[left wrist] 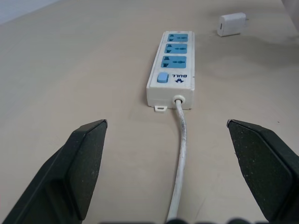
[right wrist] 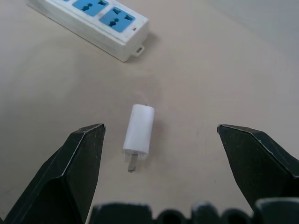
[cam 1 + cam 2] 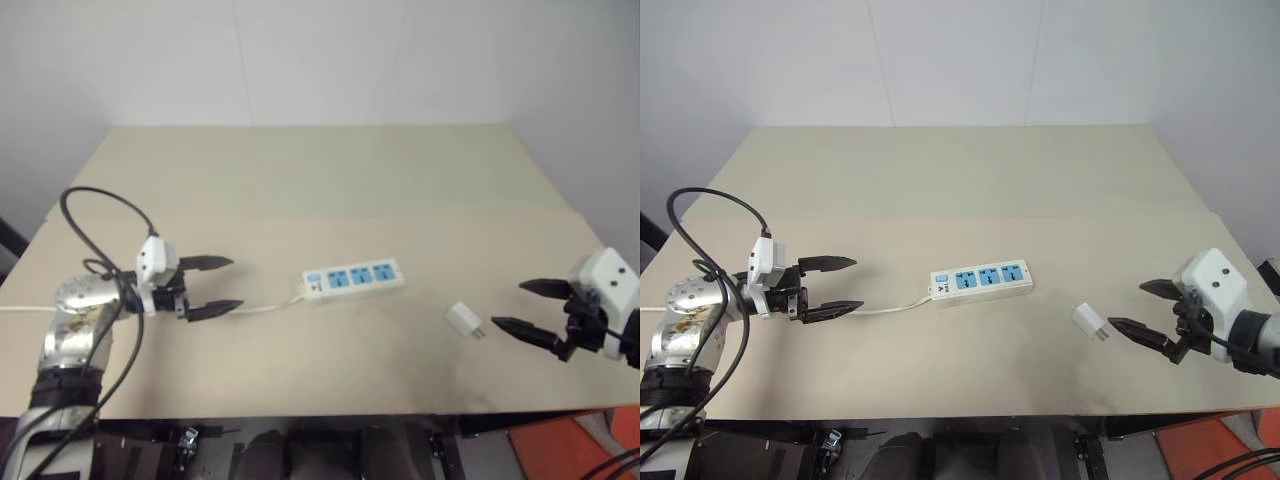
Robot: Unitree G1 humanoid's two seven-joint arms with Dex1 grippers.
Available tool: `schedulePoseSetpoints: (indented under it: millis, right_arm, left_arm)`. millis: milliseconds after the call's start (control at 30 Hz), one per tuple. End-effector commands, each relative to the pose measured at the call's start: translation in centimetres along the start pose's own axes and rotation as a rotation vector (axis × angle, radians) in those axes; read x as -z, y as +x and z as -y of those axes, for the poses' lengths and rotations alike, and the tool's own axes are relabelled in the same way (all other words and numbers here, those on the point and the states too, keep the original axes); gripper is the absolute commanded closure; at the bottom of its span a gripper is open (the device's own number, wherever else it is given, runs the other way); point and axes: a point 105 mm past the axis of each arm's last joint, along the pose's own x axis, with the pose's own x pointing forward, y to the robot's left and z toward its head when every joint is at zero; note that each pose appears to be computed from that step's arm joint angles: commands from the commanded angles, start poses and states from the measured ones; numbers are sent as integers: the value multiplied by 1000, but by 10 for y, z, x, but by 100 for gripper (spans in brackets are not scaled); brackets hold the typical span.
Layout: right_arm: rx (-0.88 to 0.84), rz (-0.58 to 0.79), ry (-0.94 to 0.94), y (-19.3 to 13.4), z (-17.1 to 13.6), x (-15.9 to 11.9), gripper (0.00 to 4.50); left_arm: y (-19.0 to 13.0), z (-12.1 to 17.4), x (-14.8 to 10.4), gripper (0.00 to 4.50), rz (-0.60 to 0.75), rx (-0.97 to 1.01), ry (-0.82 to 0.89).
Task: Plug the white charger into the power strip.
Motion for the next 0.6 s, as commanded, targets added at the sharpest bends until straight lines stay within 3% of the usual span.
schedulePoseSetpoints:
  millis: [33, 600]
  right_arm:
    - [40, 28, -48, -5, 4, -12, 0]
    - [50, 25, -43, -4, 6, -12, 0]
  left_arm:
    - [-1, -3, -8, 2, 3, 6, 42]
    - [-1, -4, -4, 2, -11, 14, 46]
